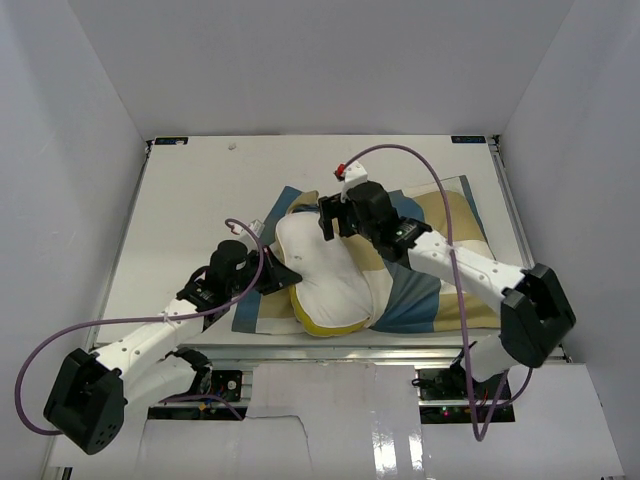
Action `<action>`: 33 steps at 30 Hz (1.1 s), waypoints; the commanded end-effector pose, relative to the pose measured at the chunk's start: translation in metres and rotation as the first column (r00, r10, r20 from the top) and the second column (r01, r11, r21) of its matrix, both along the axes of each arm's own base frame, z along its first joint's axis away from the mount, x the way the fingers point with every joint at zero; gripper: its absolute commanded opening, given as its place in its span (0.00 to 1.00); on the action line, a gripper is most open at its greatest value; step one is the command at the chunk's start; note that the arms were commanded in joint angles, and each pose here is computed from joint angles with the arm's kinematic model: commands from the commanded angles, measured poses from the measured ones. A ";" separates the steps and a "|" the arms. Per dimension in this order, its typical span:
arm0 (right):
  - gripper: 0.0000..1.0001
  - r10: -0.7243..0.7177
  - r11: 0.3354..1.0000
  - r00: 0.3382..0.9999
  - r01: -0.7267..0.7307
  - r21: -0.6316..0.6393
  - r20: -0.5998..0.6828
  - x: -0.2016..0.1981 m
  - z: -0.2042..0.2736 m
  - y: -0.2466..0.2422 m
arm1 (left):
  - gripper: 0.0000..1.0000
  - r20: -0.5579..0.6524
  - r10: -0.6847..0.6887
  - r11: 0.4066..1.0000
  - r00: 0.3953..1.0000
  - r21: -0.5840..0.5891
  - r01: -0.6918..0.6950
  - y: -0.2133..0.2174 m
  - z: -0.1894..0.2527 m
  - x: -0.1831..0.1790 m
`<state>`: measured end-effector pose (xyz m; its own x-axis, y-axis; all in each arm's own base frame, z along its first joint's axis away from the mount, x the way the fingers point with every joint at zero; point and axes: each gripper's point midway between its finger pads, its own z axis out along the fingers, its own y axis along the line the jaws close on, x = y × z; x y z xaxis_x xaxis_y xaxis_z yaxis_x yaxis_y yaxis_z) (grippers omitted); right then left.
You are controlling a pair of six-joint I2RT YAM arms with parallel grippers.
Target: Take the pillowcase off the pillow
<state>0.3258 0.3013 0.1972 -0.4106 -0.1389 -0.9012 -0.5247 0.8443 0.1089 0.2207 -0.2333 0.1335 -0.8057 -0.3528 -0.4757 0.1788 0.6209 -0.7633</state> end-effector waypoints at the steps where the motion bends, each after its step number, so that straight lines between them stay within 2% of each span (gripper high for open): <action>1: 0.85 0.064 0.996 0.998 -0.064 -0.061 -0.001 0.024 -0.005 0.017 | 0.00 0.071 0.021 1.000 0.997 -0.013 -0.020 0.001 0.014 0.007; 3: 0.84 0.063 0.990 0.996 -0.070 -0.125 -0.056 0.032 -0.035 0.023 | 0.00 0.073 0.019 1.000 0.997 -0.010 -0.019 0.001 0.013 0.007; 4: 0.83 0.030 0.990 0.999 -0.036 -0.139 -0.041 0.042 -0.032 0.024 | 0.00 0.071 0.015 1.000 0.997 -0.015 -0.014 0.000 0.013 0.007; 5: 0.80 -0.016 0.986 0.999 0.009 -0.165 -0.042 0.050 -0.038 0.019 | 0.00 0.073 0.006 1.000 0.997 -0.020 -0.004 -0.002 0.014 0.006; 6: 0.77 -0.127 0.969 0.991 0.117 -0.217 -0.032 0.065 -0.045 0.008 | 0.00 0.086 -0.004 0.999 0.996 -0.038 0.008 -0.005 0.023 0.006; 7: 0.77 -0.148 0.962 0.989 0.137 -0.236 -0.029 0.071 -0.048 0.006 | 0.00 0.093 -0.007 0.999 0.996 -0.044 0.011 -0.005 0.027 0.006; 9: 0.73 -0.157 0.956 0.986 0.137 -0.259 -0.059 0.084 -0.067 0.005 | 0.00 0.106 0.002 0.999 0.994 -0.037 0.001 -0.004 0.035 0.007; 10: 0.72 -0.124 0.969 0.989 0.105 -0.226 -0.075 0.091 -0.061 0.016 | 0.00 0.132 0.013 1.000 0.991 -0.024 -0.009 -0.001 0.041 0.010; 12: 0.58 -0.143 0.965 0.981 0.110 -0.237 -0.129 0.106 -0.082 0.011 | 0.00 0.135 0.060 0.997 0.989 0.032 -0.065 0.009 0.045 0.016; 13: 0.45 -0.143 0.965 0.978 0.105 -0.239 -0.150 0.109 -0.087 0.010 | 0.00 0.152 0.066 0.996 0.986 0.050 -0.075 0.012 0.048 0.018; 14: 0.09 -0.165 0.966 0.976 0.131 -0.223 -0.141 0.120 -0.081 0.010 | 0.00 0.163 0.074 0.995 0.984 0.055 -0.084 0.015 0.052 0.018; 17: 0.08 -0.244 0.951 0.962 0.212 -0.225 -0.121 0.152 -0.078 -0.012 | 0.00 0.191 0.120 0.990 0.974 0.045 -0.131 0.024 0.065 0.018; 20: 0.08 -0.349 0.927 0.926 0.318 -0.201 -0.145 0.199 -0.076 -0.060 | 0.00 0.207 0.180 0.980 0.962 0.049 -0.194 0.039 0.080 0.015; 24: 0.08 -0.444 0.890 0.884 0.415 -0.188 -0.147 0.233 -0.072 -0.103 | 0.00 0.260 0.340 0.931 0.904 0.044 -0.363 0.074 0.105 0.017; 26: 0.08 -0.472 0.877 0.864 0.441 -0.192 -0.173 0.243 -0.079 -0.121 | 0.00 0.271 0.373 0.919 0.887 0.022 -0.393 0.082 0.112 0.012; 29: 0.08 -0.461 0.886 0.865 0.439 -0.149 -0.196 0.256 -0.070 -0.118 | 0.00 0.274 0.417 0.898 0.867 0.023 -0.439 0.092 0.110 0.013; 32: 0.09 -0.234 0.972 0.937 0.234 -0.032 -0.260 0.239 -0.049 -0.069 | 0.00 0.267 0.414 0.897 0.871 0.042 -0.439 0.088 0.099 0.020; 33: 0.14 -0.140 0.989 0.956 0.149 0.015 -0.259 0.228 -0.037 -0.049 | 0.00 0.267 0.402 0.901 0.876 0.053 -0.430 0.085 0.095 0.022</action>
